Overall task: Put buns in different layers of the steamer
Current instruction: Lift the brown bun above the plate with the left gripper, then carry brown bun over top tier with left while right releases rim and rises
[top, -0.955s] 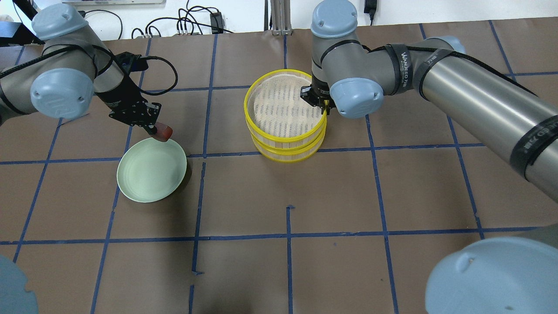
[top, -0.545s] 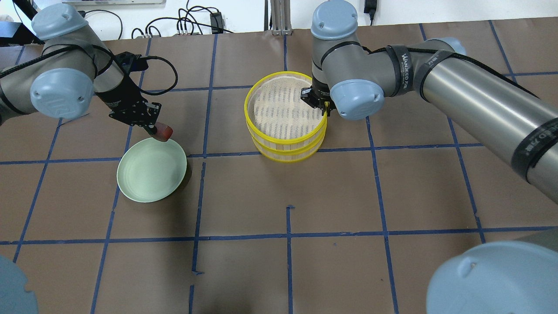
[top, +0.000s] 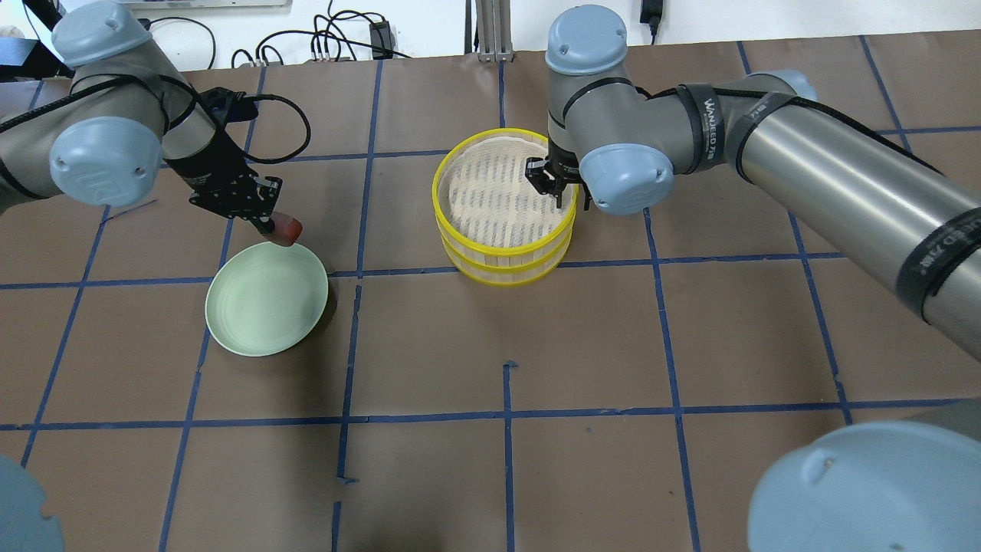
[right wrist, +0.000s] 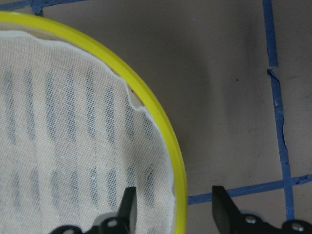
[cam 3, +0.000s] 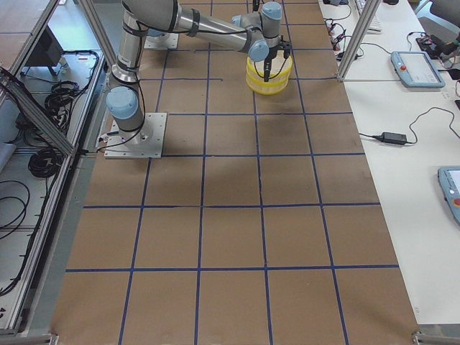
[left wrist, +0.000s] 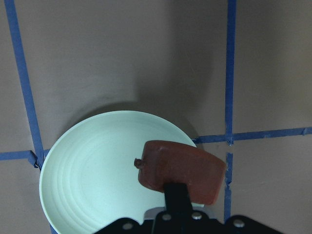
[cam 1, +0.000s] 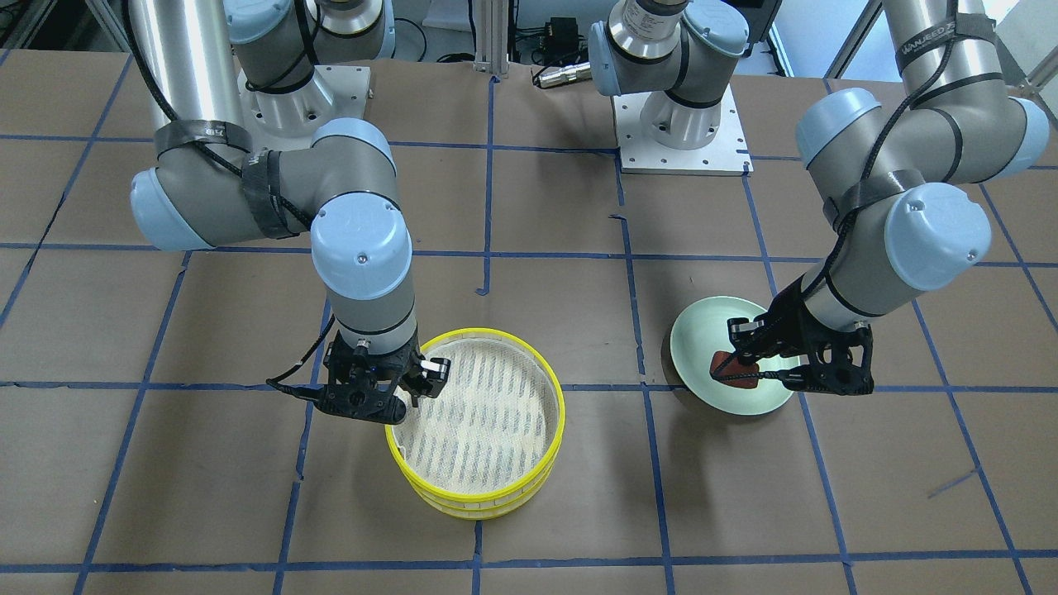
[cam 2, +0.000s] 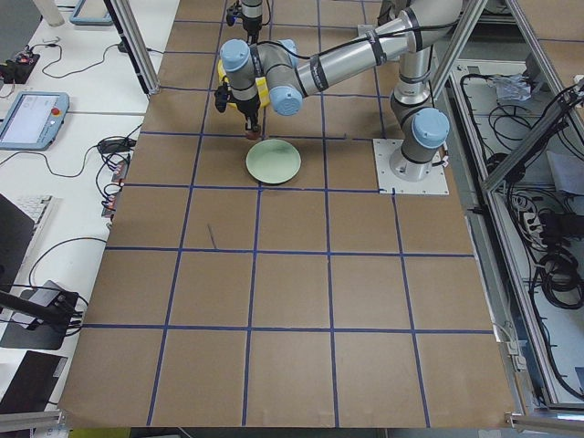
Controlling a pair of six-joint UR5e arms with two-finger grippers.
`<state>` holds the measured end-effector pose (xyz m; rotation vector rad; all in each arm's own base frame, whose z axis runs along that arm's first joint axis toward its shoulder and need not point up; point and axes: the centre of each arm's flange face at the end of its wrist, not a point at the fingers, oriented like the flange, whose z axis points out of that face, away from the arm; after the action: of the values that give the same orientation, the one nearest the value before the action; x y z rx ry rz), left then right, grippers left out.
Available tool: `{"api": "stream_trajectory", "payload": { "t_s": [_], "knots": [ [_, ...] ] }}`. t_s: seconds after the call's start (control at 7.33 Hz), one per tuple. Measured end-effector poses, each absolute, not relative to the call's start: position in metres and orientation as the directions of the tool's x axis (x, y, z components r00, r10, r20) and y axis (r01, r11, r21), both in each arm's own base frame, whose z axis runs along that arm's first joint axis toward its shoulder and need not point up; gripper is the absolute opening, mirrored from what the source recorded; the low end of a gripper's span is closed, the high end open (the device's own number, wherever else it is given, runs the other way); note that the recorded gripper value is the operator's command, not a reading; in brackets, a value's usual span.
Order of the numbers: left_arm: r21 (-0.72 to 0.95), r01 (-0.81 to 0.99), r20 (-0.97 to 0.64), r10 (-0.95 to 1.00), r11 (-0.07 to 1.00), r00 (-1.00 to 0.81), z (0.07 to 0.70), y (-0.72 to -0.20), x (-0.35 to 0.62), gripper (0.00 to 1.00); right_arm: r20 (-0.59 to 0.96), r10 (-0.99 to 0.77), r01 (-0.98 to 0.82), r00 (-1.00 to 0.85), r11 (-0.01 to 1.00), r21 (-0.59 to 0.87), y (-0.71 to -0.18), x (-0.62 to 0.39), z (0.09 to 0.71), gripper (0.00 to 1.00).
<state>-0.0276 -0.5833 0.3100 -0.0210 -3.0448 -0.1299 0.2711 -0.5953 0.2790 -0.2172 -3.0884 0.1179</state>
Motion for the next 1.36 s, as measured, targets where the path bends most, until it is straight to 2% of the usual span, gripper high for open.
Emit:
{"api": "stream_trajectory", "payload": {
  "t_s": [0.27,0.68,0.95,1.09,1.23,1.36],
  "knots": [
    [0.053,-0.052,0.09,-0.057,0.997,-0.994,0.331,-0.589,-0.078,0.02,0.035,0.129,0.126,-0.991,0.989,-0.08,-0.589,0.256,0.313,1.0],
    [-0.019,-0.135,0.18,-0.13,0.991,-0.975,0.385,-0.588,-0.208,0.02,-0.034,0.141,0.143,-0.989,0.988,-0.058,-0.549,0.182,0.43,1.0],
    [-0.029,-0.179,0.258,-0.165,0.983,-0.952,0.399,-0.576,-0.273,0.04,-0.052,0.133,0.134,-0.99,0.991,-0.022,-0.519,0.143,0.476,1.0],
    [-0.034,-0.186,0.279,-0.169,0.982,-0.945,0.39,-0.575,-0.299,0.12,-0.054,0.122,0.123,-0.991,0.992,-0.012,-0.514,0.138,0.48,1.0],
    [-0.036,-0.185,0.287,-0.167,0.982,-0.943,0.369,-0.582,-0.315,0.5,-0.055,0.115,0.116,-0.992,0.993,-0.009,-0.513,0.137,0.483,1.0],
    [-0.039,-0.184,0.291,-0.165,0.982,-0.942,0.346,-0.591,-0.323,0.66,-0.056,0.112,0.112,-0.992,0.994,-0.008,-0.512,0.137,0.483,1.0]
  ]
}}
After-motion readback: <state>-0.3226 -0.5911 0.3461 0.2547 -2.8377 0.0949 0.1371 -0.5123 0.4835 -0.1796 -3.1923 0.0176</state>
